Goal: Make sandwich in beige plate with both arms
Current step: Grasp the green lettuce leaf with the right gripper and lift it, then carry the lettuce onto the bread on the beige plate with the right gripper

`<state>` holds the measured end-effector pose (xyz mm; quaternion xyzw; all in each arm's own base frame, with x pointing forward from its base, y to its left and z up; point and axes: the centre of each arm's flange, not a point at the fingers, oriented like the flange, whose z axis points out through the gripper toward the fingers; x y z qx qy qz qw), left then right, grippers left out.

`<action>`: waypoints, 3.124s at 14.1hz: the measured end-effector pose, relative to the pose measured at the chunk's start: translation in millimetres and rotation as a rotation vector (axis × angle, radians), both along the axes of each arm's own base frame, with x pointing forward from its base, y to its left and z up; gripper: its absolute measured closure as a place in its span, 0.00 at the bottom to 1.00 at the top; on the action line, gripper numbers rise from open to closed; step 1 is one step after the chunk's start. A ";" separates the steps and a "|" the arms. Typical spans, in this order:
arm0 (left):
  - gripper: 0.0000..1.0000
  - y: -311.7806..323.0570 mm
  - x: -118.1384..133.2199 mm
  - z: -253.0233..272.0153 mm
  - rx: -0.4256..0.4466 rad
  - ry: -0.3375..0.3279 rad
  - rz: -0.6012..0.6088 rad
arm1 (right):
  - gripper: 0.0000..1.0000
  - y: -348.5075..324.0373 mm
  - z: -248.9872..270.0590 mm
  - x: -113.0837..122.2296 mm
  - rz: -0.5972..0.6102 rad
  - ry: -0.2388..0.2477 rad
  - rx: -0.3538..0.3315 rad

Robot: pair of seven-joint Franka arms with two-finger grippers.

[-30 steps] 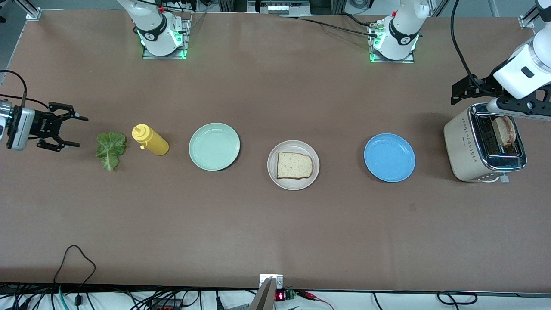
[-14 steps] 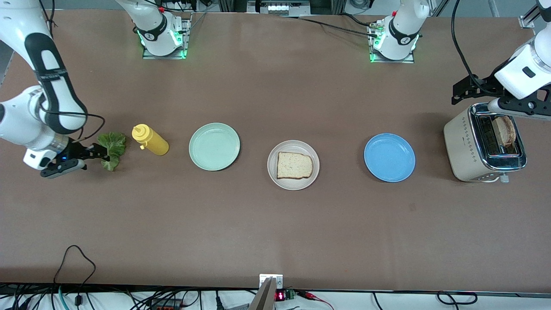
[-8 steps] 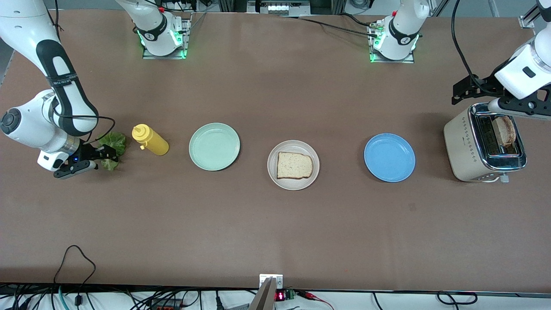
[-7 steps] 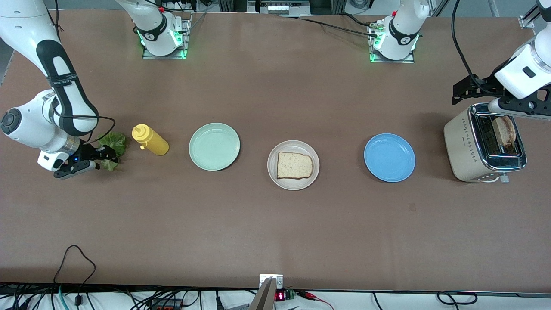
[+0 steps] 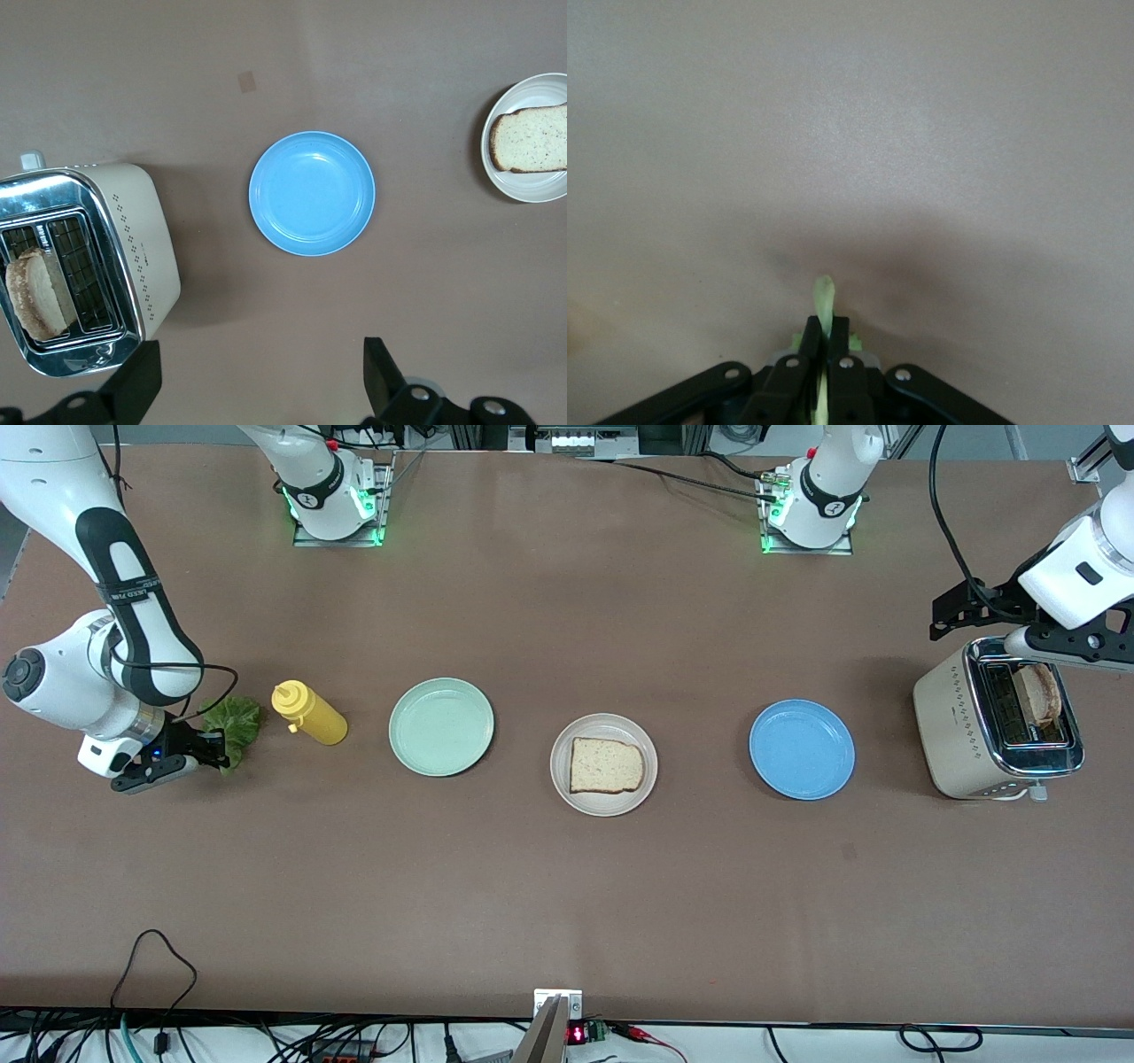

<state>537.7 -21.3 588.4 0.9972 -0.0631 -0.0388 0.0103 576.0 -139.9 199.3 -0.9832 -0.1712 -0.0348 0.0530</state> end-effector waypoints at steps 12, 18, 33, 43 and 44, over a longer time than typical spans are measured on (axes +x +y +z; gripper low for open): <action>0.00 0.2 0.0 0.0 0.000 0.000 0.000 | 0.95 64.4 230.6 38.2 0.426 0.032 -0.011; 0.00 0.6 0.0 0.0 0.000 0.000 0.001 | 0.95 200.8 317.0 49.1 0.690 0.023 -0.007; 0.00 1.7 0.0 0.0 0.000 0.001 0.003 | 0.95 573.0 192.9 26.3 0.853 -0.360 0.167; 0.00 1.9 0.0 0.1 0.000 0.001 0.003 | 0.95 654.6 58.5 -8.6 0.705 -0.600 0.183; 0.00 1.8 0.0 0.1 0.000 0.001 0.003 | 0.95 661.2 50.2 -15.0 0.698 -0.607 0.188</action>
